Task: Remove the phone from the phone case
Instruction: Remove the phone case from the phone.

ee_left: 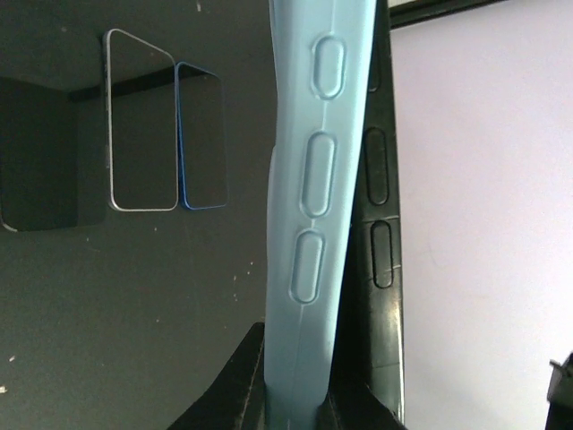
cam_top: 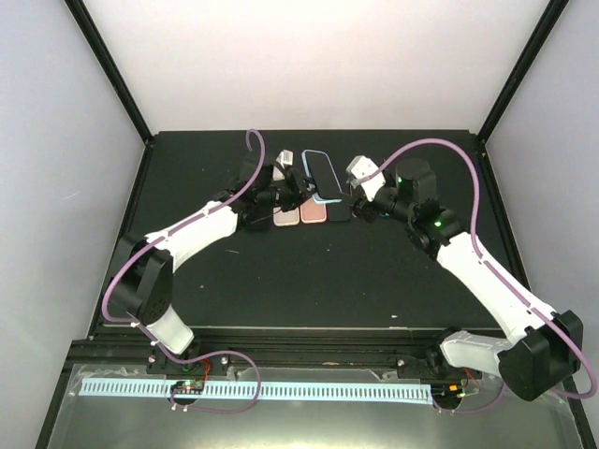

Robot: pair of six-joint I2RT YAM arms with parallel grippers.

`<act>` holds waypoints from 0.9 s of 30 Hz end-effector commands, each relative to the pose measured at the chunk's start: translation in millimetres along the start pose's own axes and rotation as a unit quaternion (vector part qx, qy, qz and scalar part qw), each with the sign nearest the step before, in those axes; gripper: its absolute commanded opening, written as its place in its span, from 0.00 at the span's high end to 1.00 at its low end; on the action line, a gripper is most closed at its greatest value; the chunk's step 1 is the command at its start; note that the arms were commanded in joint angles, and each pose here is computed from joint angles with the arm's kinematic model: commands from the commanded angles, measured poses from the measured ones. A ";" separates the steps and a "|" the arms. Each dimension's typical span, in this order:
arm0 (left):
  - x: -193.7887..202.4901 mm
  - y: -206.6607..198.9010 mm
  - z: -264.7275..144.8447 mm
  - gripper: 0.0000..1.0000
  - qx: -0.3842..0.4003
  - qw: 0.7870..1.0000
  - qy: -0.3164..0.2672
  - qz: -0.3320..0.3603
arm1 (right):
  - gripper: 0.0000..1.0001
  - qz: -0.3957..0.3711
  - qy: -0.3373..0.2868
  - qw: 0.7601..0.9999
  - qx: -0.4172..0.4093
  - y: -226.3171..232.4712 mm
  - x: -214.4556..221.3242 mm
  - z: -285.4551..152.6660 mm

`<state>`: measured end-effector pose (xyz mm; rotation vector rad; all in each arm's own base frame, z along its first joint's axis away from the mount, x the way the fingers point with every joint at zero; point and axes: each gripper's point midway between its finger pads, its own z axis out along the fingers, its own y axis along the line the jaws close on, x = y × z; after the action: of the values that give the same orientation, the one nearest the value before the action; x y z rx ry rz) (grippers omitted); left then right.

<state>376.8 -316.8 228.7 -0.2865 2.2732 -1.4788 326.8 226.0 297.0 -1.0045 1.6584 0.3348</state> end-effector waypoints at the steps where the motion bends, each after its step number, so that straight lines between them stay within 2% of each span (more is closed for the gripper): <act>1: -13.7 -29.1 0.3 0.98 0.027 0.999 -0.022 -0.016 | 0.37 -0.055 -0.005 0.998 0.028 0.0 -3.8 11.8; 8: -11.8 -34.0 1.7 0.98 0.033 0.999 -0.022 -0.021 | 0.41 -0.106 -0.002 0.994 0.015 22.9 3.1 30.8; 13: -10.9 -35.7 2.6 0.98 0.035 0.999 -0.021 -0.023 | 0.42 -0.112 0.003 0.994 0.004 31.6 5.6 44.2; 27: -10.9 -37.0 2.0 0.98 0.039 0.999 -0.024 -0.024 | 0.57 -0.156 0.053 0.983 0.078 7.5 31.0 71.1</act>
<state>381.3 -318.0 213.3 -0.4363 2.3096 -1.4542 349.3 273.9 237.9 -1.2001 1.5862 0.0871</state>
